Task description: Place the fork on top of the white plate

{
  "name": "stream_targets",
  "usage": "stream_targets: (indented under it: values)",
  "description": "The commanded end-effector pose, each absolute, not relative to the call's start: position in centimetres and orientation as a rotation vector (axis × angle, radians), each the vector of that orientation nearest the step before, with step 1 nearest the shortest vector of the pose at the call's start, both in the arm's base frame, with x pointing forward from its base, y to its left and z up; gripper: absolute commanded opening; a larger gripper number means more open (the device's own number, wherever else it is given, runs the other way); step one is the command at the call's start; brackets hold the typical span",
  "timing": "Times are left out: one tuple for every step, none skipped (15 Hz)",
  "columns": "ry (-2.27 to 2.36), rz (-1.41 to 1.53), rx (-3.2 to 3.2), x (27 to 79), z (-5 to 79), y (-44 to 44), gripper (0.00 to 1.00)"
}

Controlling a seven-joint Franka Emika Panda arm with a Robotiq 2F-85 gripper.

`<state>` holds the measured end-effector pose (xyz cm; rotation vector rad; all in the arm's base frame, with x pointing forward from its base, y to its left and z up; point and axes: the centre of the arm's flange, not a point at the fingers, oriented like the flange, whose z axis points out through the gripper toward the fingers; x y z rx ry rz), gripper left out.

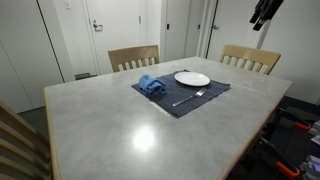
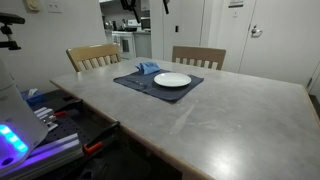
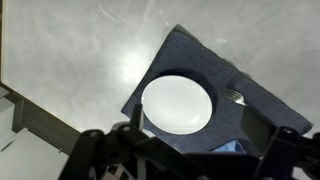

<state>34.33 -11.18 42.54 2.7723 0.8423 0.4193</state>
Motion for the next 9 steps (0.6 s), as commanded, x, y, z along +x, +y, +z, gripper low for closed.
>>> stream_targets:
  values:
    - [0.990, 0.442, 2.693, 36.9, 40.7, -10.5, 1.00]
    - [1.026, 0.456, 2.676, 37.3, 40.4, -10.0, 1.00]
    - [1.073, 0.466, 2.655, 37.8, 40.1, -9.4, 1.00]
    - [1.121, 0.468, 2.632, 38.2, 39.8, -8.8, 1.00]
    - [1.183, 0.473, 2.613, 38.6, 39.4, -8.0, 1.00]
    - [1.234, 0.469, 2.593, 38.9, 39.1, -7.4, 1.00]
    - [1.293, 0.463, 2.567, 39.1, 38.6, -6.5, 1.00]
    - [1.345, 0.459, 2.542, 39.3, 38.2, -5.8, 1.00]
    - [1.396, 0.457, 2.517, 39.4, 37.8, -5.0, 1.00]
